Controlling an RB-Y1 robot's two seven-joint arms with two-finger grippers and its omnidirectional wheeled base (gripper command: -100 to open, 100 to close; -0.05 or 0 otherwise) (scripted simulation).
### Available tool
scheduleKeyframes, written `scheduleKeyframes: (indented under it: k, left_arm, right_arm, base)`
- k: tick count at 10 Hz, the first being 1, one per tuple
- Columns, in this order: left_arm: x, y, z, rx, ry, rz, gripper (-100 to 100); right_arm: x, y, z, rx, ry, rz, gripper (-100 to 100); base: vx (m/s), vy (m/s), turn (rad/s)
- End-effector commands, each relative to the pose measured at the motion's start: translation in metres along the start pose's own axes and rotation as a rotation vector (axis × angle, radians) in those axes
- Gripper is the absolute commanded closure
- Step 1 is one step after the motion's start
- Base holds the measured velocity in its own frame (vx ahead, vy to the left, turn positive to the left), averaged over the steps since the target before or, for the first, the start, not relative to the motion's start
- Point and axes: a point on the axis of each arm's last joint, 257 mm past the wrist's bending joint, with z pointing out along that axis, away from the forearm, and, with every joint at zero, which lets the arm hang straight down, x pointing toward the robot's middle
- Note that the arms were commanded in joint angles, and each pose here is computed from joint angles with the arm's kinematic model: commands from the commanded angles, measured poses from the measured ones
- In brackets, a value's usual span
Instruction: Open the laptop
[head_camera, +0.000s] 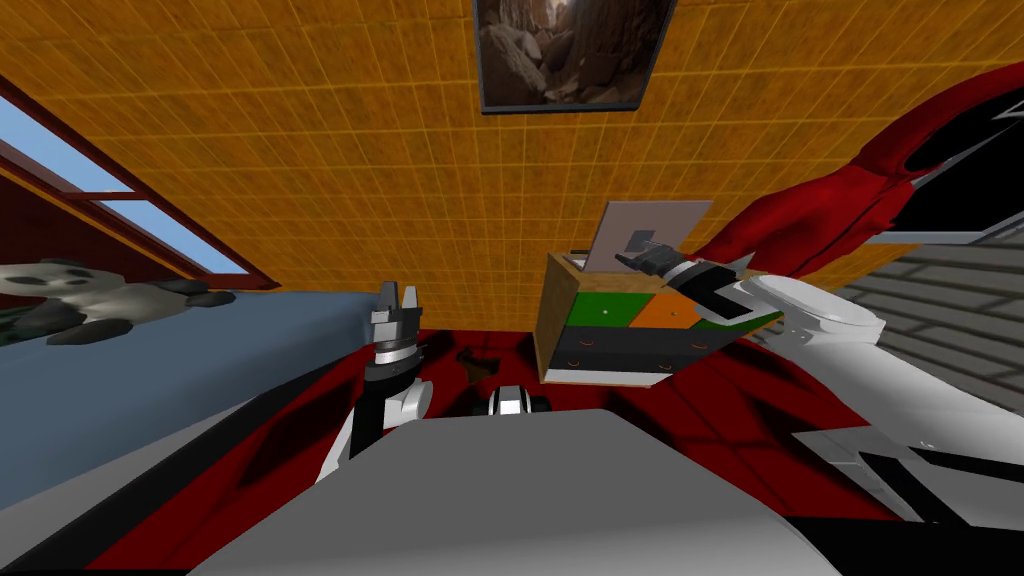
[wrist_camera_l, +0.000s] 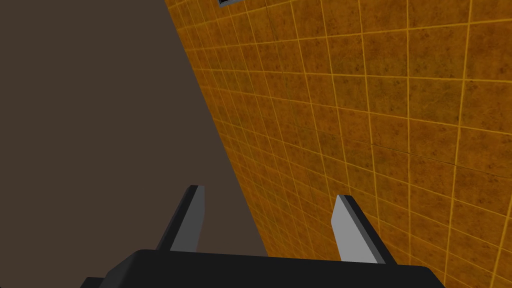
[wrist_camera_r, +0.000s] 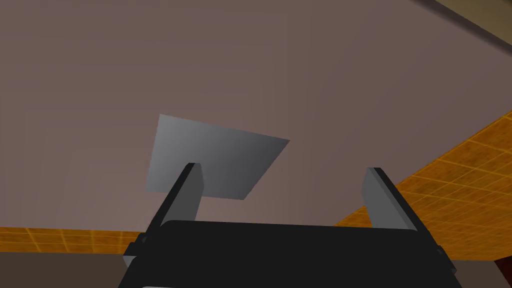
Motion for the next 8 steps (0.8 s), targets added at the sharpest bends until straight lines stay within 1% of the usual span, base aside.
scheduleKeyframes:
  k: [1,2,3,4,6,7,8]
  left_arm:
    - [0.000,0.000,0.000,0.000,0.000,0.000,0]
    - [0.000,0.000,0.000,0.000,0.000,0.000,0]
    - [0.000,0.000,0.000,0.000,0.000,0.000,0]
    - [0.000,0.000,0.000,0.000,0.000,0.000,0]
    - [0.000,0.000,0.000,0.000,0.000,0.000,0]
    - [0.000,0.000,0.000,0.000,0.000,0.000,0]
    - [0.000,0.000,0.000,0.000,0.000,0.000,0]
  right_arm:
    - [-0.004,-0.026,0.002,0.044,0.047,-0.106,-100]
    - [-0.007,-0.026,0.003,0.040,0.048,-0.118,-100]
    - [-0.009,-0.043,0.003,0.068,0.073,-0.170,-100]
    - [-0.011,-0.044,0.004,0.065,0.073,-0.178,-100]
    - [-0.018,-0.075,0.003,0.115,0.117,-0.276,-100]
    - [-0.022,-0.075,0.004,0.111,0.117,-0.288,-100]
    - [-0.029,-0.089,0.005,0.130,0.134,-0.338,-100]
  base:
    - [-0.010,0.182,-0.015]
    - [-0.011,0.137,-0.020]
    - [0.002,0.152,-0.024]
    - [0.005,0.122,-0.017]
    - [-0.004,0.143,-0.025]
    - [-0.001,0.145,-0.019]
    - [-0.005,0.146,-0.011]
